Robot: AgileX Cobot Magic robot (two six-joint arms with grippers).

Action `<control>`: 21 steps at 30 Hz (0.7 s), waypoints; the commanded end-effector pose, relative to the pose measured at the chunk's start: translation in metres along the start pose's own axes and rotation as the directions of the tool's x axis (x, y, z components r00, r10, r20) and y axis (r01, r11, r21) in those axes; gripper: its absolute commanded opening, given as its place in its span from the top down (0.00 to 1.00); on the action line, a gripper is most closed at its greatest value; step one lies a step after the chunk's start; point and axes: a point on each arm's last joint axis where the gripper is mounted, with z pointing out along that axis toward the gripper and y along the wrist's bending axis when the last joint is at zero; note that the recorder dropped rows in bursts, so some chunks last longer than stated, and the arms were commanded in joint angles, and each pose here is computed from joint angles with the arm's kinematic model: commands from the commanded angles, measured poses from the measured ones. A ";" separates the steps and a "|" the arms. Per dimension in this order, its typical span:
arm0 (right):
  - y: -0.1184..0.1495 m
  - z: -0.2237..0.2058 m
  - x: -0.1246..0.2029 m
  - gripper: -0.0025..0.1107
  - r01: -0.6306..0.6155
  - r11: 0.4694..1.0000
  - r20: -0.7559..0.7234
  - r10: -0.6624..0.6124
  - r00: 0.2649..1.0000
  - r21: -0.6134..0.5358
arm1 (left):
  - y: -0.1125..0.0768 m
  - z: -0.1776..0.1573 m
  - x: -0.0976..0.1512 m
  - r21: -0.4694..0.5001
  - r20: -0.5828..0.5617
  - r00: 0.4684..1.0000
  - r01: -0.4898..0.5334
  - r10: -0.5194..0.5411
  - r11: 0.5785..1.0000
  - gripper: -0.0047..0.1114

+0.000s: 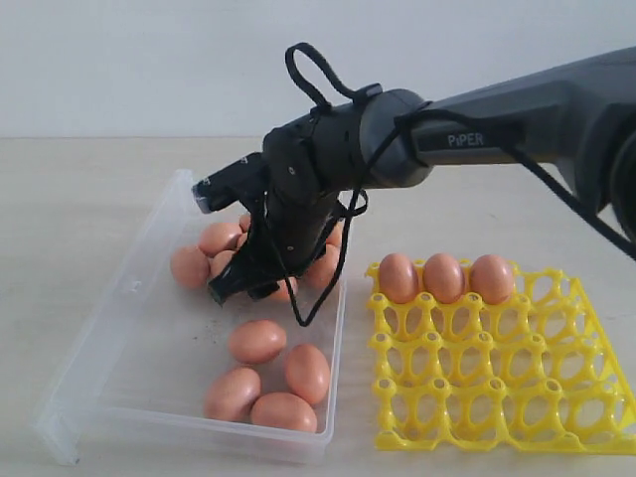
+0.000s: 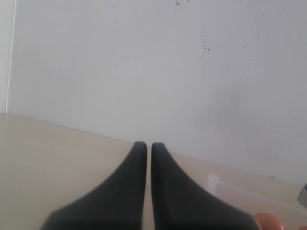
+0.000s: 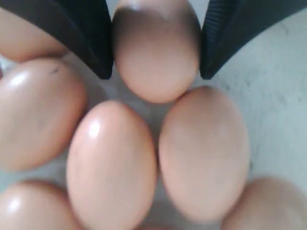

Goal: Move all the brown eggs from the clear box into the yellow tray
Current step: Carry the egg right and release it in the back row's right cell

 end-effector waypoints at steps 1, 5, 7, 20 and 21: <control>0.006 -0.024 -0.006 0.98 -0.025 1.000 0.474 0.023 0.880 -0.001 | 0.000 0.000 -0.001 0.005 0.005 1.000 -0.004 0.004 1.000 0.93; 0.007 -0.038 0.043 0.98 -0.041 0.999 0.753 0.037 0.657 -0.014 | 0.000 0.000 -0.001 0.005 0.005 1.000 -0.004 0.004 1.000 0.93; 0.009 -0.052 0.070 0.98 -0.027 1.000 0.881 0.016 0.473 -0.004 | 0.000 0.000 -0.001 0.005 0.005 1.000 -0.004 0.004 1.000 0.93; -0.067 -0.089 0.246 0.98 -0.613 0.783 0.838 0.263 0.477 0.103 | 0.000 0.000 -0.001 0.005 0.005 1.000 -0.004 0.004 1.000 0.93; -0.076 -0.090 0.254 0.98 -0.607 0.788 0.831 0.267 0.488 0.104 | 0.000 0.000 -0.001 0.005 0.005 1.000 -0.004 0.004 1.000 0.93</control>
